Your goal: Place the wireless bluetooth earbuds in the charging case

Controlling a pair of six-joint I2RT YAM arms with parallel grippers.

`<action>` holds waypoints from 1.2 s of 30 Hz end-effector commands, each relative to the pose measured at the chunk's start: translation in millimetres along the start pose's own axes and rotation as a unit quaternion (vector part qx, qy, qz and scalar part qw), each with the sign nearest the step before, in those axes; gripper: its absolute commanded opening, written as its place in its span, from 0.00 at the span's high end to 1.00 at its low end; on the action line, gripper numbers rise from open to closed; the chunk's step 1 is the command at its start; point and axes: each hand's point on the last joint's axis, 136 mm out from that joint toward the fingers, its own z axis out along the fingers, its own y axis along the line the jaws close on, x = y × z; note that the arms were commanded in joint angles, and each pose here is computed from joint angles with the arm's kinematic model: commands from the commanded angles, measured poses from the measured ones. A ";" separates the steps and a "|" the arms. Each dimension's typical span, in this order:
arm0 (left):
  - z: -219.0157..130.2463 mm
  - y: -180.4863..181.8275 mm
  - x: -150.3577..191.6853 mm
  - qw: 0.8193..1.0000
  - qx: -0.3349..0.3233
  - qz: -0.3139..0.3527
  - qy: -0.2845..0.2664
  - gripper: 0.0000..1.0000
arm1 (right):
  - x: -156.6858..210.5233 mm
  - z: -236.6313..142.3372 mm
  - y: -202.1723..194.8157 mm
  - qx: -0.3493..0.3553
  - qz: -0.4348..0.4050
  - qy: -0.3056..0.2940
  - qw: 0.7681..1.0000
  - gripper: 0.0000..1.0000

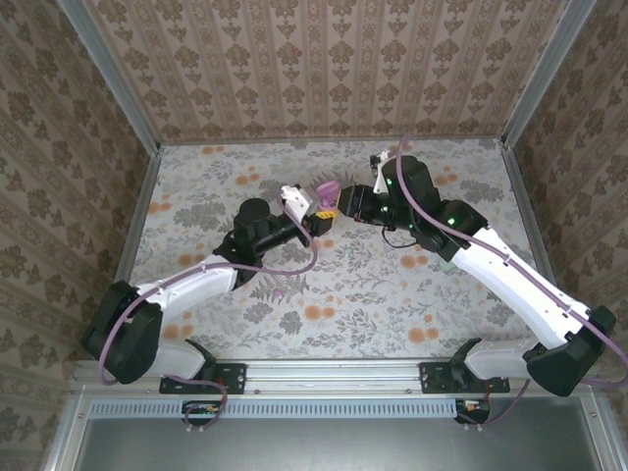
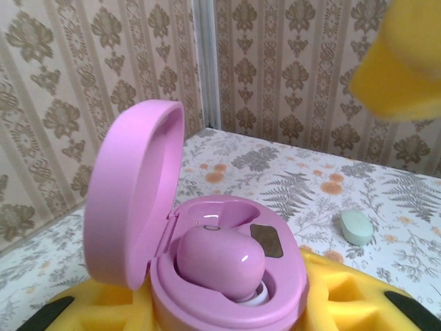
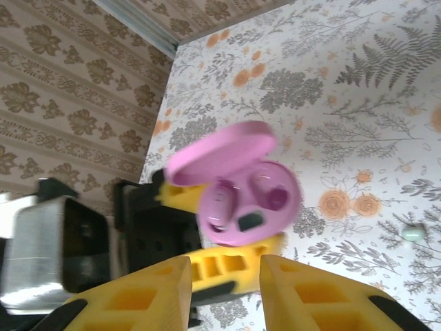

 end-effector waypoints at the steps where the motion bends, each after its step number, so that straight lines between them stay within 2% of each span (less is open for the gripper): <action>1: -17.2 16.4 -17.8 0.999 -0.036 0.010 -0.023 0.74 | -3.2 -5.5 -17.1 0.024 -0.002 -0.014 1.000 0.66; 7: -47.1 44.5 -18.0 0.996 -0.082 -0.011 -0.020 0.74 | 23.9 10.7 -36.7 0.034 -0.003 0.034 0.999 0.66; 14: -91.6 79.0 -15.9 0.988 -0.145 -0.036 -0.024 0.73 | 81.8 52.2 -49.3 0.029 0.002 0.152 0.988 0.66; 23: -147.1 98.5 -18.8 0.975 -0.214 -0.044 -0.029 0.74 | 174.9 126.3 -46.0 0.025 -0.056 0.304 0.951 0.64; 31: -179.5 102.2 -25.7 0.965 -0.260 -0.034 -0.034 0.74 | 226.0 168.6 -31.0 0.021 -0.130 0.368 0.920 0.57; 36: -192.7 104.4 -28.2 0.958 -0.282 -0.030 -0.037 0.74 | 246.2 188.4 -27.9 0.022 -0.158 0.395 0.905 0.56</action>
